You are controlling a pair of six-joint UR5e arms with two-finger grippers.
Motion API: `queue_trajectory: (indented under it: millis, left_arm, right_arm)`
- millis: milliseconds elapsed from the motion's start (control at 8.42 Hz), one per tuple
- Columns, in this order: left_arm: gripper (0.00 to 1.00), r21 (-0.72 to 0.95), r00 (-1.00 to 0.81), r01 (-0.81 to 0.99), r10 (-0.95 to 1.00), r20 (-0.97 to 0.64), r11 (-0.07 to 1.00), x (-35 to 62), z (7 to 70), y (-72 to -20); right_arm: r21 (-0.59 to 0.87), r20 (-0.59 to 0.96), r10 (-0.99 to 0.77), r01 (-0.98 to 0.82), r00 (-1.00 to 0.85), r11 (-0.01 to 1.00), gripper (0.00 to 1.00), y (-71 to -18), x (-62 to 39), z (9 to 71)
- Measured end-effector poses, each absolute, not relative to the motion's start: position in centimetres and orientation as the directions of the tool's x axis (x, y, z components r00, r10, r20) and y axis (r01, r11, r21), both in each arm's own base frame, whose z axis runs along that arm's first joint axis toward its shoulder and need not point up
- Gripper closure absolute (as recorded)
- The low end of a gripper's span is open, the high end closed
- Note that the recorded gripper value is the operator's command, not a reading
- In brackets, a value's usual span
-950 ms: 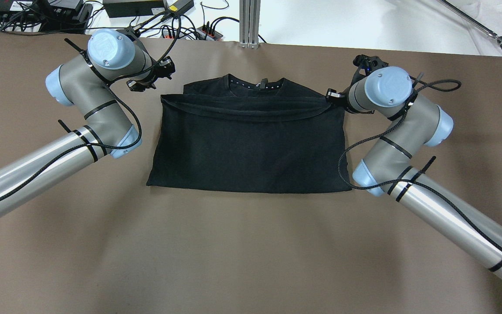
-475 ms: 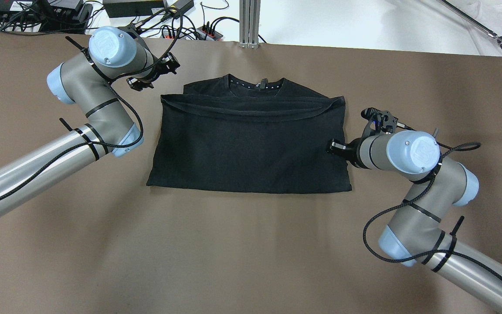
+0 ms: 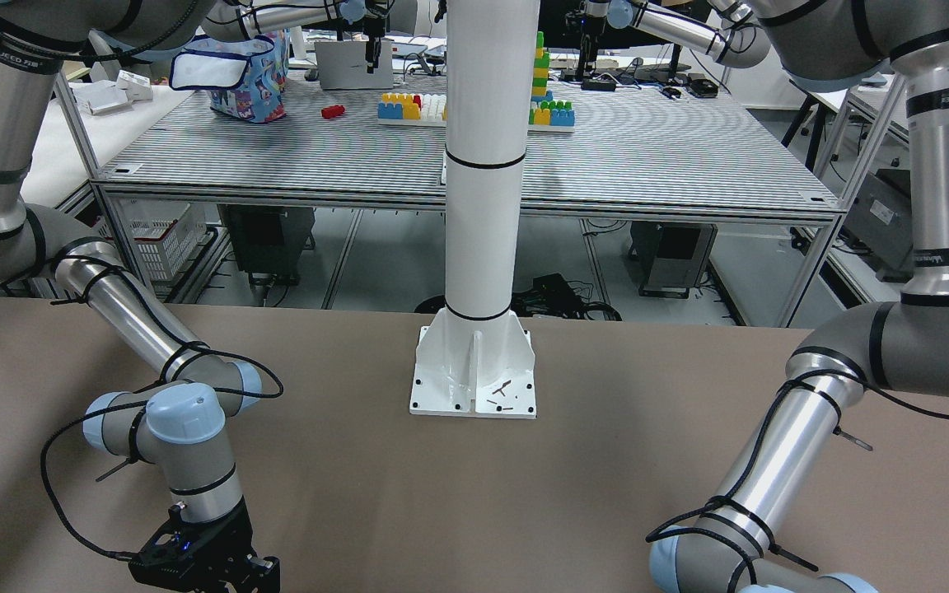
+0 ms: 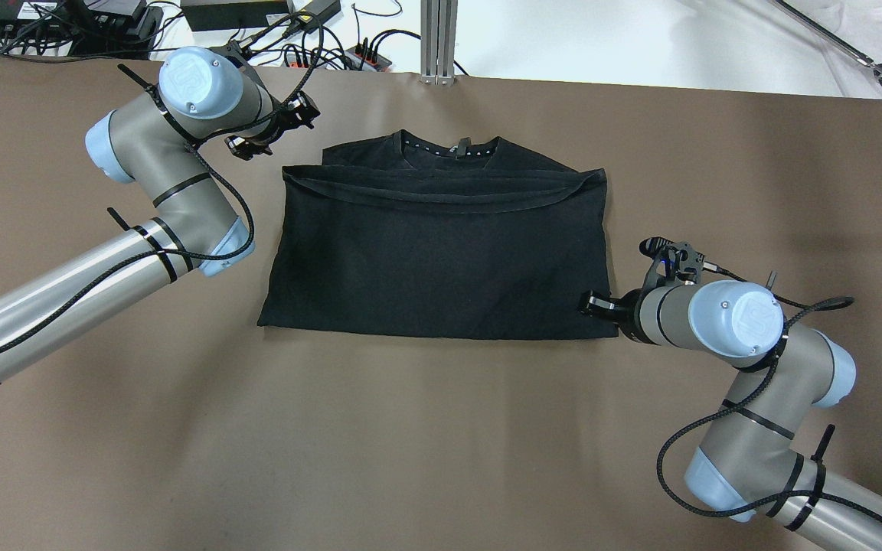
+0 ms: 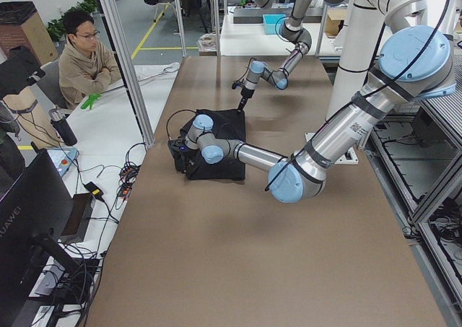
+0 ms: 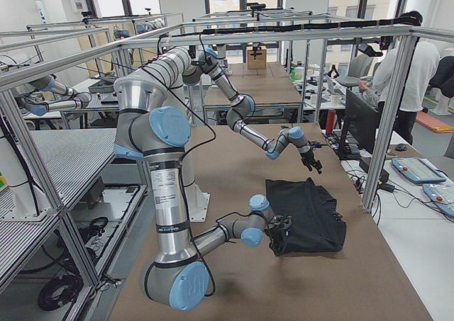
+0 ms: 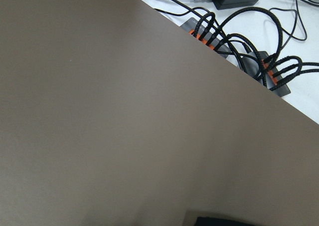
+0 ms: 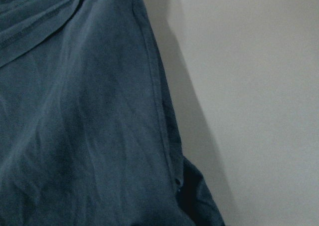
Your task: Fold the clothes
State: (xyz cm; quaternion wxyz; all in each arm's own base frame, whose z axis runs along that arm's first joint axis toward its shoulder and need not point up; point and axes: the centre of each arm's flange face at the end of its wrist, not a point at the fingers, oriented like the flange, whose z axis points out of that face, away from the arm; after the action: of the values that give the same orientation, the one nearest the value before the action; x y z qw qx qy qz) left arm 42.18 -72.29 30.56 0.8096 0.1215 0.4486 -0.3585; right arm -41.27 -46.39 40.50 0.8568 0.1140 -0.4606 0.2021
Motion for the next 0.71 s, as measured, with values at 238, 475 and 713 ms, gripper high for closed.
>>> queue_trajectory:
  millis: [238,475,713]
  left_arm:
    - [0.1,-0.124,0.341,0.69,-0.471,-0.814,0.713,42.2,30.5,-72.3]
    - [0.09,-0.124,0.34,0.691,-0.471,-0.814,0.713,42.3,30.4,-72.3]
    - [0.08,-0.124,0.34,0.691,-0.471,-0.814,0.712,42.3,30.2,-72.3]
  right_arm:
    - [0.008,0.822,0.245,-0.441,0.514,0.898,0.38,-45.7,-41.3,41.9]
    - [0.005,0.817,0.25,-0.44,0.519,0.898,0.76,-45.4,-41.3,42.4]
    - [-0.001,0.818,0.253,-0.438,0.517,0.899,1.0,-44.9,-41.6,42.4]
